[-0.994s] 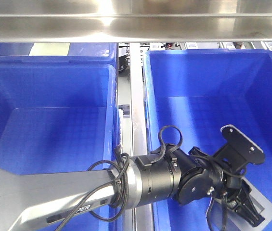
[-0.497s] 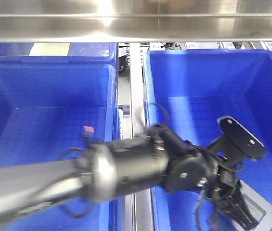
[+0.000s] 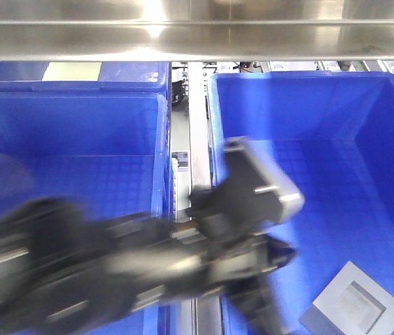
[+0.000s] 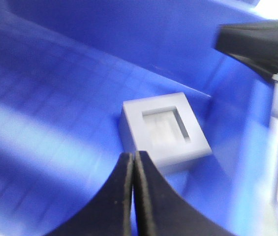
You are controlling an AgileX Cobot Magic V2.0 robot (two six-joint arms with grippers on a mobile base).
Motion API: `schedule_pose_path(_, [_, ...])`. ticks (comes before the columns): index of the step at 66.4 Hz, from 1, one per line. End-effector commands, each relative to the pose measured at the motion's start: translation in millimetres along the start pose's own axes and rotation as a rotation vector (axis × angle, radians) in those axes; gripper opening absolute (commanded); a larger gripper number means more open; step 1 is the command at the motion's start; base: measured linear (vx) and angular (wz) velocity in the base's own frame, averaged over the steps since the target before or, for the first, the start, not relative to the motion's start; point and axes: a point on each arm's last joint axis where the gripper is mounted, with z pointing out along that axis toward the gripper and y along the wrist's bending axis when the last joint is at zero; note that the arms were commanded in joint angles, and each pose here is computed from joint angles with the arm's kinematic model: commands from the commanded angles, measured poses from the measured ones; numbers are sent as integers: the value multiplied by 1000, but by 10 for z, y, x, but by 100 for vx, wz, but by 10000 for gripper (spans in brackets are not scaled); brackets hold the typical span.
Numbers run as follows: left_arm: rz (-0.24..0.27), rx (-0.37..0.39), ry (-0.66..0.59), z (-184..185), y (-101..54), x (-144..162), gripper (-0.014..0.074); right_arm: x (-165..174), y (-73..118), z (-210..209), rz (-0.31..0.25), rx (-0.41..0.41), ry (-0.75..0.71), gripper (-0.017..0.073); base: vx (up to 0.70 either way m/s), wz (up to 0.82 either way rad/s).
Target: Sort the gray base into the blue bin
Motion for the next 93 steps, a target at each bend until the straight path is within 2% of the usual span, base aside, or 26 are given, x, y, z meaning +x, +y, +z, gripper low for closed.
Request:
schedule_pose_path(1, [-3,-2,-198,-438,-20,-110,-8,3,-3,17,-19,4,-6,-5,0,0])
schedule_pose_path(30, [-2,-4,-379,-1399,-6,647,-8,3,-3,17,-19,4,-6,-5,0,0])
schedule_pose_path(44, [-17,13,-551,-1906,-11,978,-8,3,-3,17,-19,4,-6,-5,0,0])
schedule_pose_path(52, [-13,22,-607,-2081,-14,1165,-8,3,-3,17,-19,4,-6,-5,0,0])
schedule_pose_path(66, [-10,28,-694,-2247,-12,1333,-8,3,-3,17,-19,4,-6,-5,0,0])
schedule_pose_path(93, [-10,28,-697,-2256,-13,1337,-8,3,-3,17,-19,4,-6,-5,0,0])
